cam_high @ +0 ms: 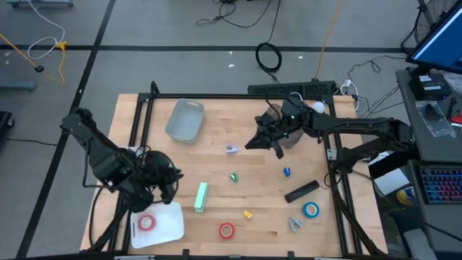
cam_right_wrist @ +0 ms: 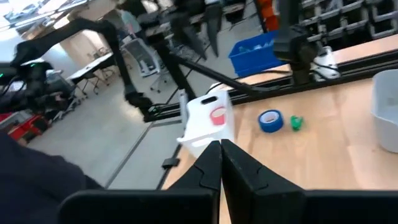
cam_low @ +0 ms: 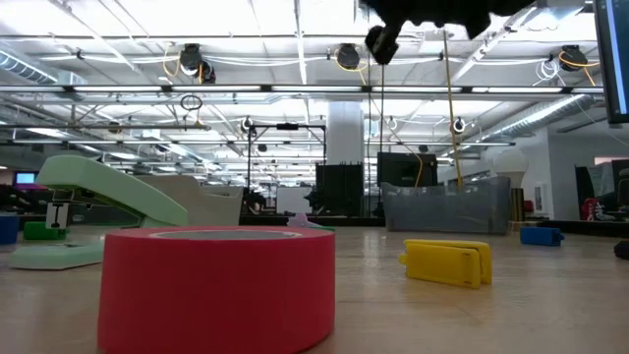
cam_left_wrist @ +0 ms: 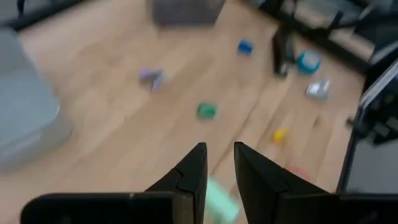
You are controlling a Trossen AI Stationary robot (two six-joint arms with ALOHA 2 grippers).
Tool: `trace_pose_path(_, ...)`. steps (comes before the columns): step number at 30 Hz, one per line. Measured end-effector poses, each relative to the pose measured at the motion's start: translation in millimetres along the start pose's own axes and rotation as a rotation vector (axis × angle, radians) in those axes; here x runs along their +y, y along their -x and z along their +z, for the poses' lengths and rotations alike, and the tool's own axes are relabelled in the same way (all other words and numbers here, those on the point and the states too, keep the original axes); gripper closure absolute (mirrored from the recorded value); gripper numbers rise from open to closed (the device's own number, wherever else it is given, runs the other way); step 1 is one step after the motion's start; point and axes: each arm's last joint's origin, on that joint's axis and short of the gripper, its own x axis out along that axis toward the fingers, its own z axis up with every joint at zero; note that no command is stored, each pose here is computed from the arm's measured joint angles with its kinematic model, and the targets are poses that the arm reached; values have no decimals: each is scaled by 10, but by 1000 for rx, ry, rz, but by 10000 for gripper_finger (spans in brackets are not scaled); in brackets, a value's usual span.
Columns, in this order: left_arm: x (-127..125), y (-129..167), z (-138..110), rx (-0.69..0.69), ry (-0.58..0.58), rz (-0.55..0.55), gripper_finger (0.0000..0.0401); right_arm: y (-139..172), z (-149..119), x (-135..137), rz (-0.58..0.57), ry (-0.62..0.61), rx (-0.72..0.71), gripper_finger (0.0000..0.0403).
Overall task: Pick and place Stapler, Stapler remover, tape
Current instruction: Put the light blue tape into the white bin
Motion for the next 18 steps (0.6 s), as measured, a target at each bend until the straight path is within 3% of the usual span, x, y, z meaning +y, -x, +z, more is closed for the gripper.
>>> trace_pose_path(8,-58,-113,204,-121,-82,-18,316,158,-137,376,-16,-55,147,402)
trace_pose_path(14,35,-157,314,-103,-154,4,316,261,-397,700,-146,-259,336,402)
trace_pose_path(18,93,-158,386,-87,-216,-6,316,309,-561,889,-231,-462,443,403)
